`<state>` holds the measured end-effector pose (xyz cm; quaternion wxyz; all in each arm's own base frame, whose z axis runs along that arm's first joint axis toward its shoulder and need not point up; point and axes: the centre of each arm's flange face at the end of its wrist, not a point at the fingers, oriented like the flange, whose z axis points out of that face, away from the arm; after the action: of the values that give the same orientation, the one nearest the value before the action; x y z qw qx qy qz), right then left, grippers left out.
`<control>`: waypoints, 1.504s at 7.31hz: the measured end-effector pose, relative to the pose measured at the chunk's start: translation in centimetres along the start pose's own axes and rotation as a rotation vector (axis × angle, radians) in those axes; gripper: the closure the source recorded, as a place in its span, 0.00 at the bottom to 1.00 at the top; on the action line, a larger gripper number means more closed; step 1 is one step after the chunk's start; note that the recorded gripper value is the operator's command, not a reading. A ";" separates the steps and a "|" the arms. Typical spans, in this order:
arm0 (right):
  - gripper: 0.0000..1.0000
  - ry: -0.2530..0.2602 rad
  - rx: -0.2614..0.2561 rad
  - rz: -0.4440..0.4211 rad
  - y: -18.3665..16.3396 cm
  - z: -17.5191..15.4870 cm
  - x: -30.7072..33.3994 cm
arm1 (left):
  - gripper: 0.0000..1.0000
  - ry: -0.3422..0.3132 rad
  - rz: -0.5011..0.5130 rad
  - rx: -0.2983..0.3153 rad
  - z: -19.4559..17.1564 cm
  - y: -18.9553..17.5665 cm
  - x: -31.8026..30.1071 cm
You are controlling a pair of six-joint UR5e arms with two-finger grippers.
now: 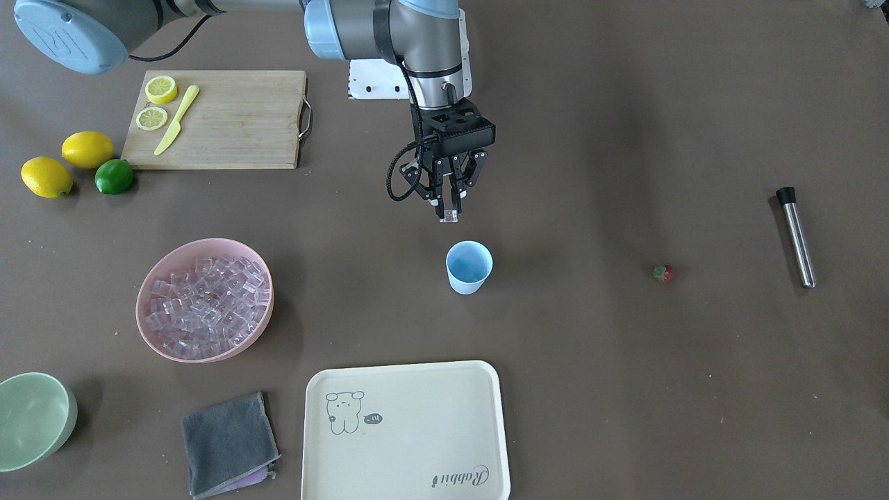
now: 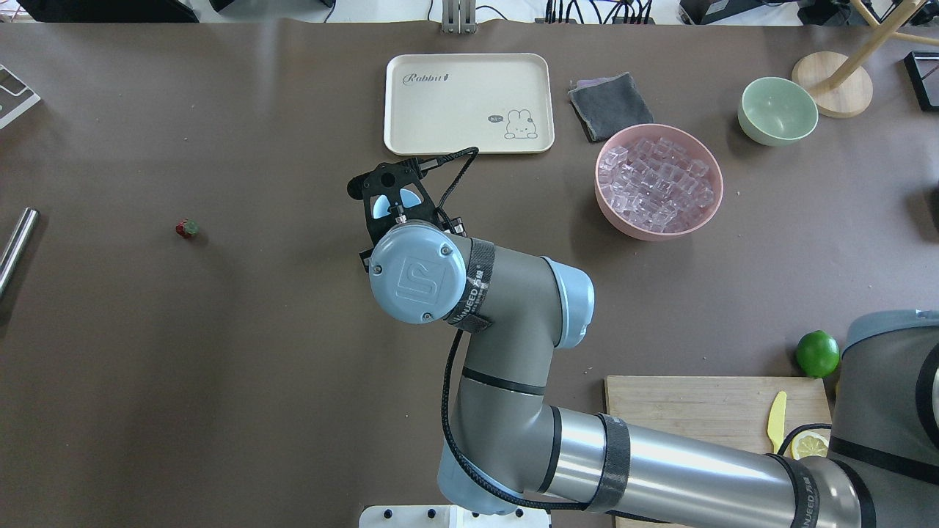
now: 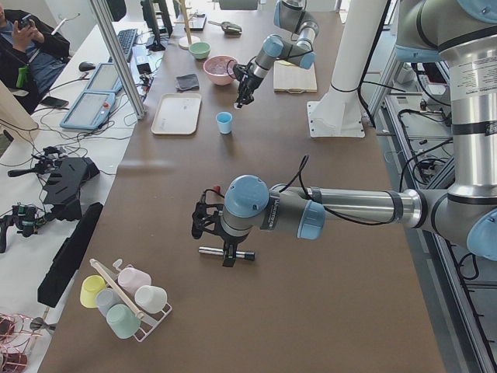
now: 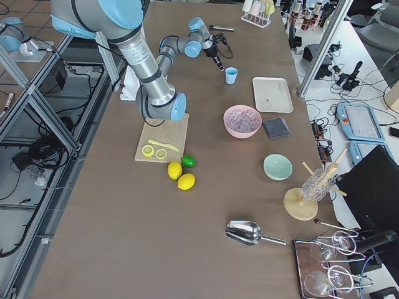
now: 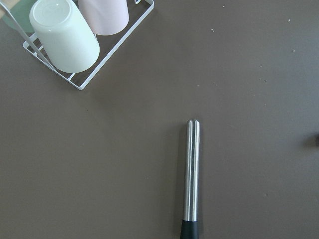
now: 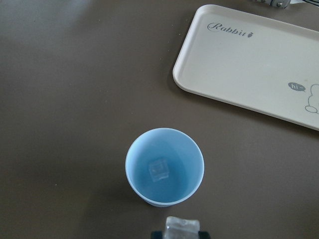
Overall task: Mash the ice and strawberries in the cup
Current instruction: 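Open the right gripper to drop the ice cube into the cup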
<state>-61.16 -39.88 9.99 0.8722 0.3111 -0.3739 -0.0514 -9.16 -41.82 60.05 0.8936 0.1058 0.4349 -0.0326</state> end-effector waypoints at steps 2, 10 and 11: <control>1.00 -0.009 0.069 0.046 -0.5 0.4 -0.2 | 0.01 -0.002 -0.006 0.012 -0.6 0.0 -0.3; 0.50 -0.003 0.198 0.150 0.2 3.9 -0.3 | 0.01 -0.003 -0.002 0.022 -0.9 -0.3 -0.2; 0.17 0.001 0.202 0.162 0.4 4.2 -0.4 | 0.01 -0.003 0.000 0.023 -1.0 -0.4 -0.1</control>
<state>-64.36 -41.54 12.24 0.8379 0.3662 -0.4005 0.0576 -10.02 -42.04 59.47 0.8929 0.1163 0.4334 -0.0378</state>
